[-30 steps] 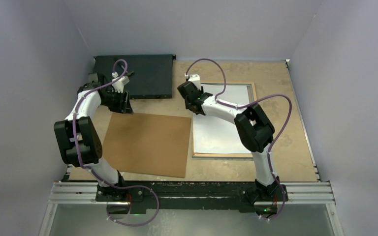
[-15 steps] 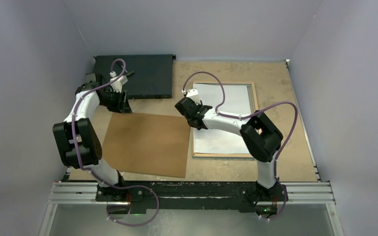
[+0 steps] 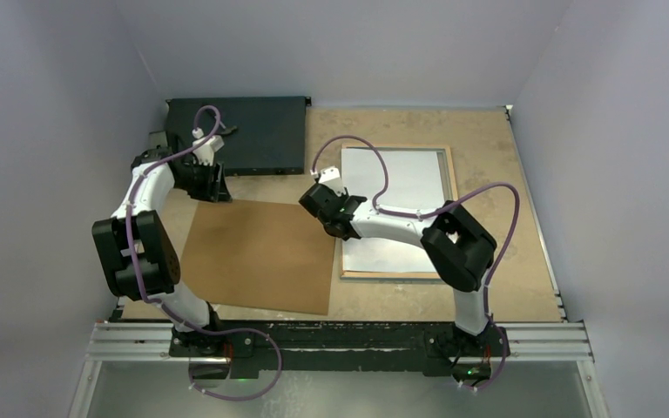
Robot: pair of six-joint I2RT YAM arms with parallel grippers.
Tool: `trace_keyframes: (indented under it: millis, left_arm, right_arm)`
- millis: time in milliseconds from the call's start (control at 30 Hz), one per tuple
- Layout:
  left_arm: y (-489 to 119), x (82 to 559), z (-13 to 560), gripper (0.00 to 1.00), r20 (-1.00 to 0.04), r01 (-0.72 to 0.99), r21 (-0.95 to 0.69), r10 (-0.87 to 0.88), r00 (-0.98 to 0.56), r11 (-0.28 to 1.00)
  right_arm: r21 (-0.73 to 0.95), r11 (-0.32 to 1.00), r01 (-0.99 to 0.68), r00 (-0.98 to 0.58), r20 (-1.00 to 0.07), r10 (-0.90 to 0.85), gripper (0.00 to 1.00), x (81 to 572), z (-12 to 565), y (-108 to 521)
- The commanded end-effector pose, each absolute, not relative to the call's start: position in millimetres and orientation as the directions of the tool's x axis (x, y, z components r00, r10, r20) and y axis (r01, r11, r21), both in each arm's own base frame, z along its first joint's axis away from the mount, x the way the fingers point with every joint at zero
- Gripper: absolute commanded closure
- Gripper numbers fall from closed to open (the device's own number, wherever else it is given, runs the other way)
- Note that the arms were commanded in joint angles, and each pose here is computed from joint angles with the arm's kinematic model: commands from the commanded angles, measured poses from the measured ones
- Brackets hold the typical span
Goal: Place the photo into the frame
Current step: Adjust the photo in the photo frame.
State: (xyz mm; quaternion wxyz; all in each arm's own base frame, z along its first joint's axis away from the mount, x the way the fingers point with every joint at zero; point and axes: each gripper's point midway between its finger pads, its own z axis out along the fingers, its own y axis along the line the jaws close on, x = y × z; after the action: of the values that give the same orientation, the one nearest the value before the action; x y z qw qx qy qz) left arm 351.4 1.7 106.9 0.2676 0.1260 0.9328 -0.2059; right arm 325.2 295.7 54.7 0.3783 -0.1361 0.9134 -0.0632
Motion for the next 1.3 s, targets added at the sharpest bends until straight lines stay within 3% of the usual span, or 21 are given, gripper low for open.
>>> trace_keyframes:
  millis: [0,400,967,1267]
  left_arm:
    - [1,351,120,0.57,-0.593,0.379,-0.31,0.134,-0.794,0.872]
    - [4,351,121,0.57,-0.593,0.375,-0.312,0.13,-0.795,0.873]
    - [7,352,125,0.57,-0.599,0.374,-0.313,0.124,-0.791,0.873]
    - [6,351,125,0.57,-0.6,0.377,-0.318,0.124,-0.791,0.87]
  right_arm:
    - [-0.252,0.956,-0.154,-0.682,-0.673,-0.287,0.64,325,51,284]
    - [-0.254,0.954,-0.16,-0.698,-0.655,-0.291,0.75,318,42,278]
    - [-0.294,0.948,-0.121,-0.697,-0.655,-0.292,0.76,325,44,258]
    - [-0.261,0.96,-0.101,-0.639,-0.723,-0.263,0.74,332,80,276]
